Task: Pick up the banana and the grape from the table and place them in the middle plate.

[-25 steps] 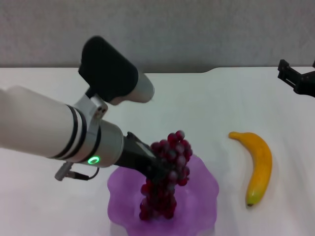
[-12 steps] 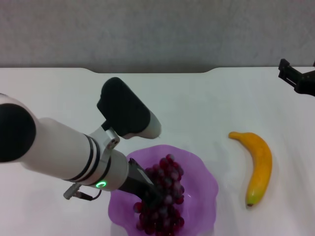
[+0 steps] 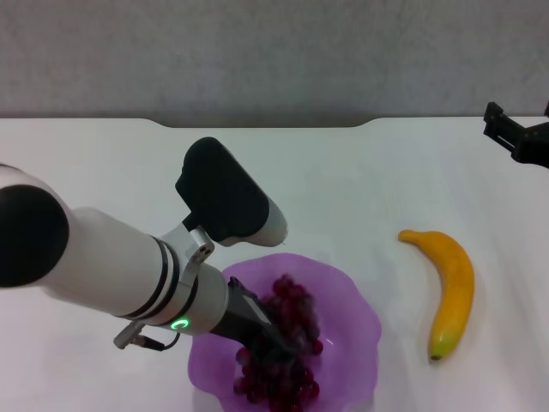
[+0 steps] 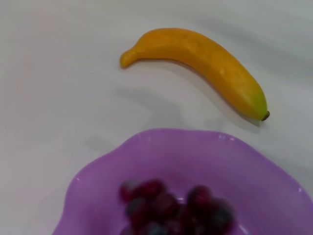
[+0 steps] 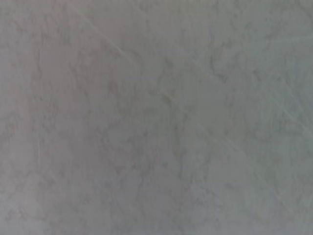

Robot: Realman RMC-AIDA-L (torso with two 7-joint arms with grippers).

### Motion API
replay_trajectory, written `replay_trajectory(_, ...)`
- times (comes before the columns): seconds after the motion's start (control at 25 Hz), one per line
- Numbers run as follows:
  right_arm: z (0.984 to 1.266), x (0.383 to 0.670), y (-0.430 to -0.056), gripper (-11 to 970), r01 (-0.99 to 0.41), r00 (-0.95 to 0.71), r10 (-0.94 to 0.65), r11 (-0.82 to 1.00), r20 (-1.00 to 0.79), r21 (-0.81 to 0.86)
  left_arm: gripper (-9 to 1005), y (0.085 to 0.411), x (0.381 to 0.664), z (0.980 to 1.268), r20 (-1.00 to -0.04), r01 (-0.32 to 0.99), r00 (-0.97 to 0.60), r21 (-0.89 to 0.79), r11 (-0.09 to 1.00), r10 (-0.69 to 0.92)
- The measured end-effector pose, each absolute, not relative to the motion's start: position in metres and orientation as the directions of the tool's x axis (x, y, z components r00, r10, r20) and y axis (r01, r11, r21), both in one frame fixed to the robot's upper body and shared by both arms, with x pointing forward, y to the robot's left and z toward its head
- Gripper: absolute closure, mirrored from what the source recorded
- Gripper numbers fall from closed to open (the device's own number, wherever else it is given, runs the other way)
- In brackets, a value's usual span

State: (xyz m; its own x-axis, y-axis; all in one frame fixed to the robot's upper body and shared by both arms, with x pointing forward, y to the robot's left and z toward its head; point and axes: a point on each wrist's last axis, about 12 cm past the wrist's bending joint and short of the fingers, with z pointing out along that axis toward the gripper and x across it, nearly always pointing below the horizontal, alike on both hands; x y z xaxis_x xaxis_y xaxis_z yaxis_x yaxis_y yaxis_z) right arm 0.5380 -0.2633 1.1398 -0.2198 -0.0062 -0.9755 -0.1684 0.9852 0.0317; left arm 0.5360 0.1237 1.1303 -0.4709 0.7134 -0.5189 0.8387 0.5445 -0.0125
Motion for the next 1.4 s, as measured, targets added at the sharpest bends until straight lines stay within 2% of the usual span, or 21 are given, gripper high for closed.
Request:
replay_trajectory(0.2,1.140,0.538,-0.263,91,-0.168,-0.220,-0.006,0.985,-0.975,0.032,460,0.124,0.537,1.137,-0.540,0.837,-0.463,-0.005,0.547,0.703)
replay_trajectory(0.32,1.140,0.538,-0.263,91,-0.169,-0.220,-0.006,0.985,-0.975,0.032,221,0.126,0.537,1.148,-0.573,0.831,-0.449,0.013,0.556,0.686)
replay_trajectory(0.52,1.139,0.538,-0.262,91,-0.171,-0.221,-0.007,0.985,-0.975,0.032,102,0.145,0.541,1.173,-0.659,0.782,-0.414,0.096,0.615,0.629)
replay_trajectory(0.56,1.139,0.538,-0.262,92,-0.171,-0.221,-0.007,0.985,-0.975,0.032,102,0.145,0.541,1.173,-0.659,0.782,-0.414,0.096,0.615,0.629)
replay_trajectory(0.64,1.139,0.538,-0.262,92,-0.171,-0.221,-0.007,0.985,-0.975,0.032,102,0.159,0.549,1.187,-0.733,0.726,-0.387,0.131,0.675,0.560)
replay_trajectory(0.8,1.139,0.538,-0.262,92,-0.171,-0.221,-0.007,0.985,-0.975,0.032,103,0.172,0.557,1.194,-0.794,0.665,-0.362,0.148,0.732,0.489)
replay_trajectory(0.96,1.140,0.539,-0.262,92,-0.174,-0.219,-0.007,0.984,-0.976,0.032,103,0.205,0.574,1.203,-0.884,0.514,-0.302,0.164,0.842,0.357)
replay_trajectory(1.4,1.136,0.542,-0.261,92,-0.176,-0.232,-0.006,0.984,-0.973,0.036,102,0.278,0.599,1.192,-0.936,0.239,-0.268,0.165,0.957,0.228)
